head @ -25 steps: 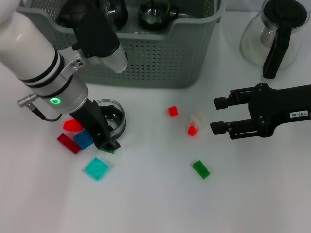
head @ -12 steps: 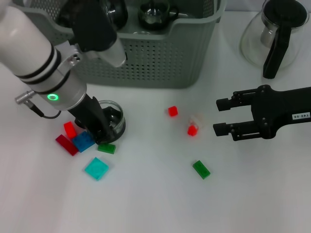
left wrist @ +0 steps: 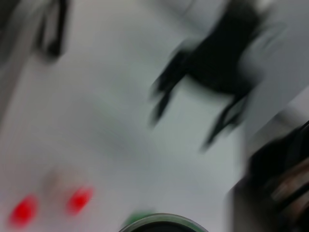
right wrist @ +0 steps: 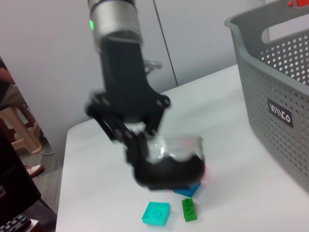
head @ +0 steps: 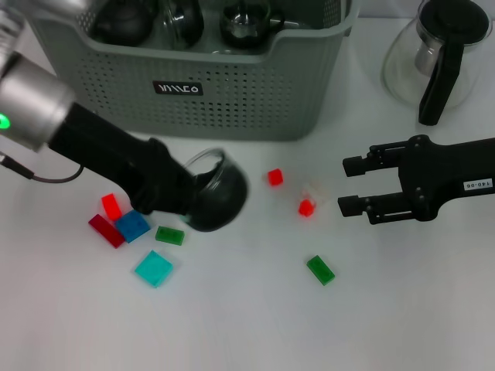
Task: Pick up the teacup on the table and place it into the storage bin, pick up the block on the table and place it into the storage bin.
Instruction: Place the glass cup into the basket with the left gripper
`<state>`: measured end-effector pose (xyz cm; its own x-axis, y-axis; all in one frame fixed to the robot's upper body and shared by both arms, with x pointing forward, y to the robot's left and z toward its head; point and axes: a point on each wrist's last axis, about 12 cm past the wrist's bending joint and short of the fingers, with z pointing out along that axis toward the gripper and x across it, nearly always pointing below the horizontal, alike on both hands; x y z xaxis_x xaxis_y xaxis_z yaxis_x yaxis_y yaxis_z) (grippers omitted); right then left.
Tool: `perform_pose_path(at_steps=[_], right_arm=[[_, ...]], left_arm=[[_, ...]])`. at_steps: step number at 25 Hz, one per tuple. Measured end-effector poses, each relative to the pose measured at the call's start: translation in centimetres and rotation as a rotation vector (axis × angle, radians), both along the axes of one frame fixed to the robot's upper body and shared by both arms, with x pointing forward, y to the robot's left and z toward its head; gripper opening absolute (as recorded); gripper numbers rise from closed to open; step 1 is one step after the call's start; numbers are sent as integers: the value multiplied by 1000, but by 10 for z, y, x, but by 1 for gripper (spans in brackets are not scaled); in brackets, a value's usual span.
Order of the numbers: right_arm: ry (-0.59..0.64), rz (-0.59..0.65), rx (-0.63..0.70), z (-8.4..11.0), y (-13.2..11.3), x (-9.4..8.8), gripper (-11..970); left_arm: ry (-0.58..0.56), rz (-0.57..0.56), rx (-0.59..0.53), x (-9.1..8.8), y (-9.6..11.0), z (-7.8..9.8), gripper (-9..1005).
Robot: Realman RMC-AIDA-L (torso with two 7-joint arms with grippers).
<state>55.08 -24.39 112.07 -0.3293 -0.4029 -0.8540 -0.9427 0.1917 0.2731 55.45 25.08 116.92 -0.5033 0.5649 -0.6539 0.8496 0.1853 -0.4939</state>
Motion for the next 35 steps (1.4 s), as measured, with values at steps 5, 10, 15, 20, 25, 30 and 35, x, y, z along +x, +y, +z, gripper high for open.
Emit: perform_pose_path(at_steps=[5, 10, 15, 20, 25, 30, 35], right_arm=[[-3, 2, 0, 0, 0, 0, 714], [-5, 7, 1, 0, 2, 1, 713], [-4, 11, 4, 0, 3, 1, 713], [-1, 9, 5, -1, 4, 0, 713], [2, 7, 5, -2, 4, 0, 714], [3, 10, 4, -1, 6, 1, 714], [2, 8, 4, -1, 6, 1, 714]], left_arm=[[4, 2, -419, -1, 19, 7, 43], [-119, 178, -753, 9, 30, 29, 44], [-87, 500, -1033, 35, 49, 55, 45], [5, 770, -802, 85, 54, 74, 45], [-22, 810, -352, 126, 28, 87, 46], [-96, 773, 66, 146, -10, 83, 47], [-226, 749, 365, 152, -46, 58, 48]])
